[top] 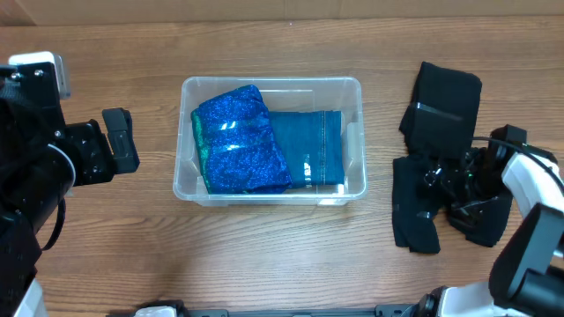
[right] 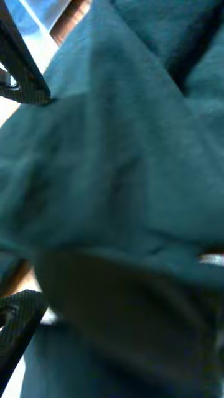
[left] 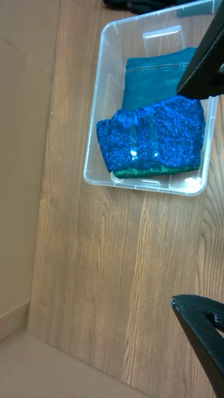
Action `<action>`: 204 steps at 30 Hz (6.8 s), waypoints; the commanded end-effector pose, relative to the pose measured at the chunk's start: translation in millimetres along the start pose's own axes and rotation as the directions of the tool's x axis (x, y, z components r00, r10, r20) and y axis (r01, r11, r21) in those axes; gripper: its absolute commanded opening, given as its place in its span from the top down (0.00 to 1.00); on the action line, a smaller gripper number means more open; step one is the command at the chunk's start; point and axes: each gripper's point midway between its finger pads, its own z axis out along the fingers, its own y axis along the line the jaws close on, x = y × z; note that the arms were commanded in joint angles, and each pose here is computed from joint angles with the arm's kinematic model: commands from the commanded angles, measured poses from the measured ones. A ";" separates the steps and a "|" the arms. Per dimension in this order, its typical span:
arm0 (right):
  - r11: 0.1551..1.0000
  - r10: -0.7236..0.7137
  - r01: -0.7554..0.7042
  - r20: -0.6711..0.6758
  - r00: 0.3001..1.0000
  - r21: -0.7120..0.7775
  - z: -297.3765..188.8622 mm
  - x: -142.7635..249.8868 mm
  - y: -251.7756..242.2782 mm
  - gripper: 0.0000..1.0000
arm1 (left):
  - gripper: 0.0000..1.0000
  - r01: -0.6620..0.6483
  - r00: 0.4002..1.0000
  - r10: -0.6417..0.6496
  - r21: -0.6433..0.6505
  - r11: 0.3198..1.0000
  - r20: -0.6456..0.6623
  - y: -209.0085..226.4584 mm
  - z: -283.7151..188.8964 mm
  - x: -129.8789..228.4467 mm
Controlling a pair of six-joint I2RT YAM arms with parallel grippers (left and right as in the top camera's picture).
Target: Pack container
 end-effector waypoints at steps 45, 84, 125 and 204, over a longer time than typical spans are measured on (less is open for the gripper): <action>0.965 0.258 -0.226 0.614 0.746 -0.131 -217.9 -29.6 -11.7 0.00 | 0.00 -0.015 1.000 0.015 -0.011 1.000 -0.002 1.9 1.5 -0.4; 0.754 -0.326 0.490 0.400 0.857 -0.437 -119.9 127.2 282.0 0.91 | 0.00 -0.015 1.000 0.015 -0.011 1.000 -0.002 1.9 1.5 -0.4; 0.945 -0.082 0.199 0.402 0.912 -0.259 -110.7 -121.3 112.2 0.96 | 0.00 -0.015 1.000 0.015 -0.011 1.000 -0.002 1.9 1.4 -0.3; 0.600 -0.664 0.714 0.722 0.193 0.361 -42.6 101.8 16.3 0.00 | 0.00 -0.017 1.000 0.017 -0.009 1.000 -0.002 1.4 1.5 -0.3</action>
